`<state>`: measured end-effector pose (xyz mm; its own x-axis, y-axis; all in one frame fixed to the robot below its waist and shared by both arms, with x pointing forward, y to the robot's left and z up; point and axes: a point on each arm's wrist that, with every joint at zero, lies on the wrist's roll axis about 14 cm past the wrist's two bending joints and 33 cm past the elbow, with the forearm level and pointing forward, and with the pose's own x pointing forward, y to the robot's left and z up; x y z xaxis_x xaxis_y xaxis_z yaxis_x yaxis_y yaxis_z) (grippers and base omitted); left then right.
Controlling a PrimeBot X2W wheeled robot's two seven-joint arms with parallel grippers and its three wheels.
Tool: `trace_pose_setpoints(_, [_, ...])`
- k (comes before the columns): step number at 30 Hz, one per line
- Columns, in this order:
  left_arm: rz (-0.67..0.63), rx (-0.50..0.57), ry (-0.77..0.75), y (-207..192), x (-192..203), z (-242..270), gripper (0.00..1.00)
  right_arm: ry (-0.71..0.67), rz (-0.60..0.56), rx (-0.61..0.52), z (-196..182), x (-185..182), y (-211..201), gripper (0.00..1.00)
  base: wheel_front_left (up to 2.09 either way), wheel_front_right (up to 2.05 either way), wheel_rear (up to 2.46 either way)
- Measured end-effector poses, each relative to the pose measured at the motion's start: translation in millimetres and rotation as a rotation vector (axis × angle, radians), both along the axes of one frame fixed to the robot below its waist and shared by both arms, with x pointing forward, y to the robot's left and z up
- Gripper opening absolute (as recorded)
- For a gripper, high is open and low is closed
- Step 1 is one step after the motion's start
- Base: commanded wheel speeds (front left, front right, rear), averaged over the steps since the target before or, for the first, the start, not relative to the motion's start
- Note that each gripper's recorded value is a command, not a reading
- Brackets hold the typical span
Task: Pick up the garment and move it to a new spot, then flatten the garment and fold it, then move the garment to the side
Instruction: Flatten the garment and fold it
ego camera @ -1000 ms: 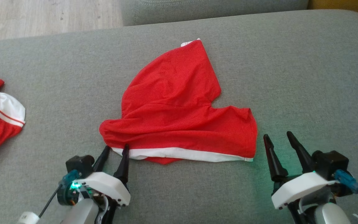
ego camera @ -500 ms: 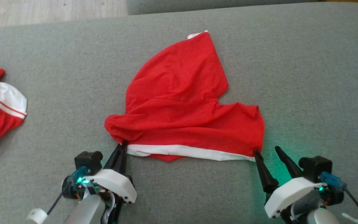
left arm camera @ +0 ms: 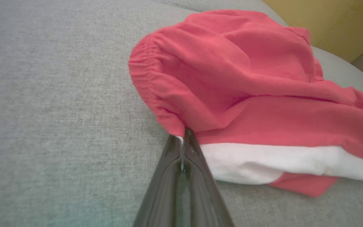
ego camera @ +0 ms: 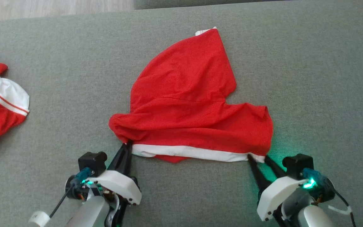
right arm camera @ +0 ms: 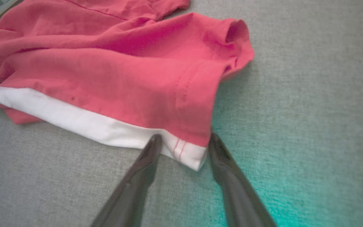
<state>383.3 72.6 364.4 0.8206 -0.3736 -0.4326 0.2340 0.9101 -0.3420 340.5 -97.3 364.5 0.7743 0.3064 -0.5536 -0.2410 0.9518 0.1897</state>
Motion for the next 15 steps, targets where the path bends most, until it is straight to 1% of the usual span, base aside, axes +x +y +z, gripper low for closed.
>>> trace_pose_setpoints(4, [0.003, -0.019, -0.028, -3, 3, 7, 0.0, 0.012, -0.022, 0.038, 4, 0, -1, 0.0, 0.0, 0.0, 0.0])
trace_pose_setpoints(6, [0.019, -0.069, -0.057, -6, 8, 18, 0.0, -0.022, -0.054, 0.075, 16, 6, -4, 0.0, 0.0, 0.0, 0.0])
trace_pose_setpoints(10, [0.05, -0.209, -0.157, -13, 23, 58, 0.0, -0.142, -0.117, 0.136, 61, 26, -18, 0.0, 0.0, 0.0, 0.0])
trace_pose_setpoints(12, [0.061, -0.309, -0.197, -17, 28, 83, 0.0, -0.192, -0.145, 0.184, 85, 32, -24, 0.0, 0.0, 0.0, 0.0])
trace_pose_setpoints(15, [0.01, -0.424, -0.227, -29, 29, 120, 0.0, -0.247, -0.159, 0.254, 119, 38, -30, 0.0, 0.0, 0.0, 0.0])
